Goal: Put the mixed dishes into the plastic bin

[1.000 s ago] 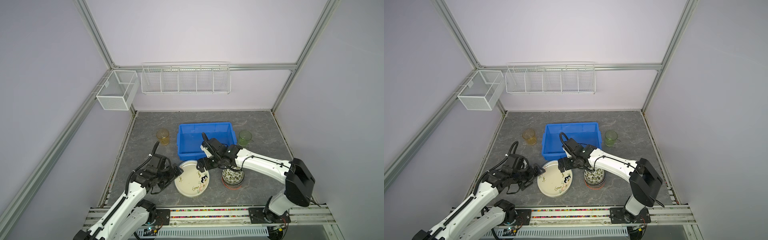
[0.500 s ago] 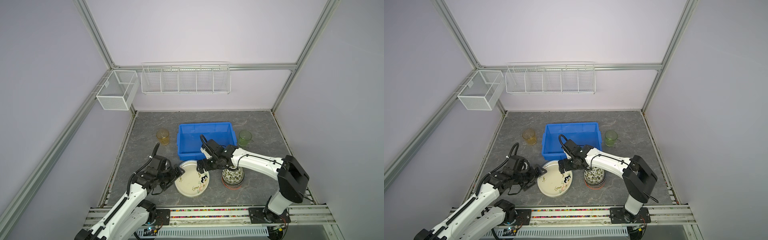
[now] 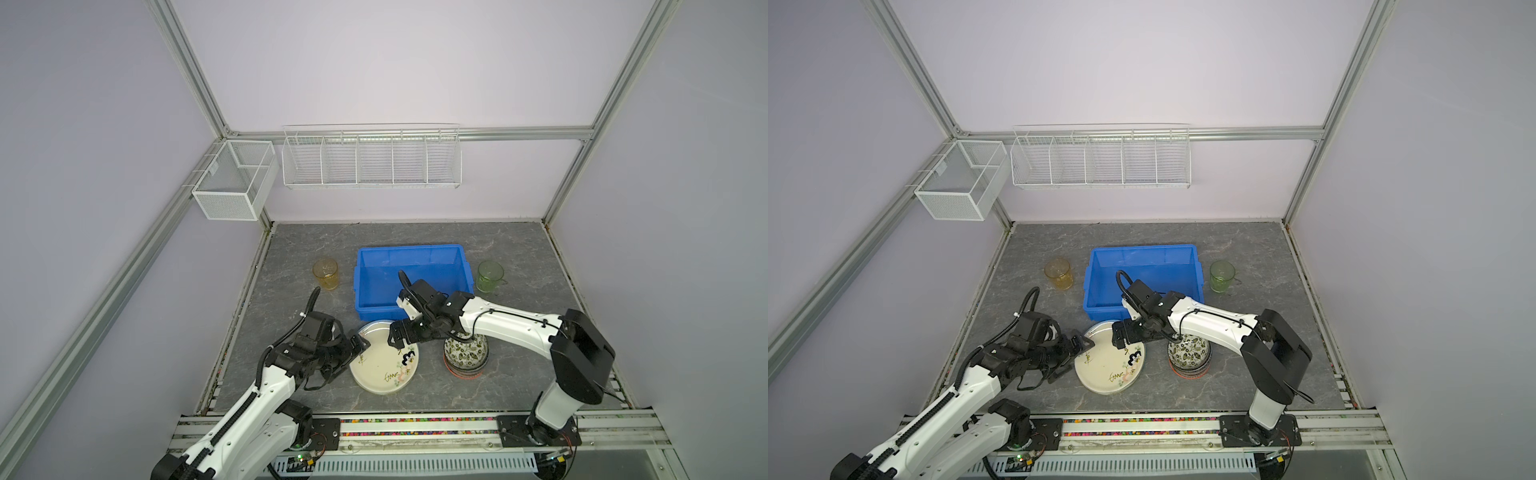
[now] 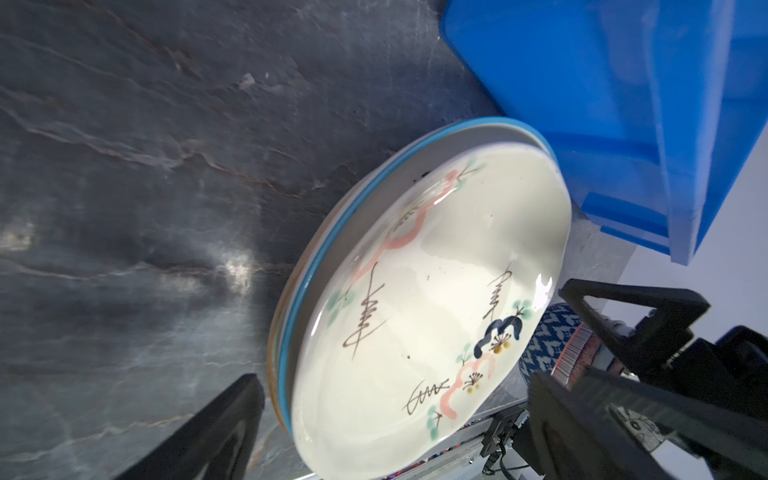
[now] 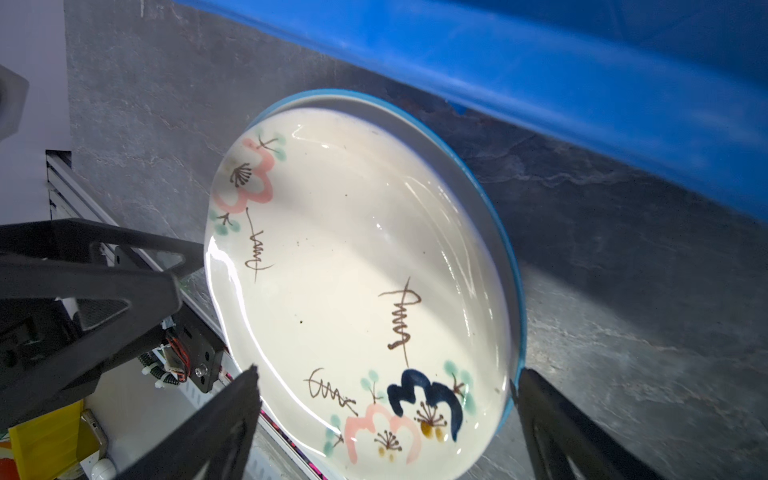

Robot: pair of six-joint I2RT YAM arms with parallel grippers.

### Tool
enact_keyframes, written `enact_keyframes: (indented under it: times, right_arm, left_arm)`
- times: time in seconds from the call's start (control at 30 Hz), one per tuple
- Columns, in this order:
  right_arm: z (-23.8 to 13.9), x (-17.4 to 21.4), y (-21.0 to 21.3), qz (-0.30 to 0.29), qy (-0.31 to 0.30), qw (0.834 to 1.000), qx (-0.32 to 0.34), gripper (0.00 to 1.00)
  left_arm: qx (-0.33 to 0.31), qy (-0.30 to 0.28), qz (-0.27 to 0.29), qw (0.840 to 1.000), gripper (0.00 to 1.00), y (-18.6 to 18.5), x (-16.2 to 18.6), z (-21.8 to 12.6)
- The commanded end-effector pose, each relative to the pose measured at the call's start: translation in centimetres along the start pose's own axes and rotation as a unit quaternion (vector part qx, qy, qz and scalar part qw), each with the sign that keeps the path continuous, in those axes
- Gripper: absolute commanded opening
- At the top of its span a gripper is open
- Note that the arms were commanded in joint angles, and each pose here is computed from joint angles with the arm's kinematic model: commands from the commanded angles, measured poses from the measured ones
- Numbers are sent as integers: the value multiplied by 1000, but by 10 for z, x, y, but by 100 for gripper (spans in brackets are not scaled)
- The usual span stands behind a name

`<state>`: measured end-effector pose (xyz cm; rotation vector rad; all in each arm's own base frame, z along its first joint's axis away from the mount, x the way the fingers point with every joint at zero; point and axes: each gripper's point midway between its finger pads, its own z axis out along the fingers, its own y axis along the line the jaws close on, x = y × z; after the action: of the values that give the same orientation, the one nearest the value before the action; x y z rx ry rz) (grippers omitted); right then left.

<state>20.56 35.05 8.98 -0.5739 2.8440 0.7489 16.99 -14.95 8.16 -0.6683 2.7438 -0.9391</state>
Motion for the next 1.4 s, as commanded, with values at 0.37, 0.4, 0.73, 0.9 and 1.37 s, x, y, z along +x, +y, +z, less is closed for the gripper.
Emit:
enact_keyframes:
  times: [0.37, 0.4, 0.73, 0.9, 1.37]
  right_arm:
    - [11, 9, 7, 5, 21, 1000, -22, 96]
    - [11, 10, 8, 4, 22, 999, -23, 95]
    - [-3, 3, -9, -6, -3, 999, 40, 95]
    - [-9, 3, -18, -15, -14, 997, 75, 95]
    - [-7, 5, -3, -24, -13, 998, 48, 95]
  left_arm:
    - [23, 8, 7, 1000, 98, -11, 2, -1]
    - [25, 8, 9, 1000, 98, -12, 2, -2]
    - [-17, 1, 19, 1000, 97, 0, 1, -8]
    - [-33, 0, 25, 999, 97, 4, 0, -10]
    - [-17, 10, 24, 1000, 97, -5, 0, -7]
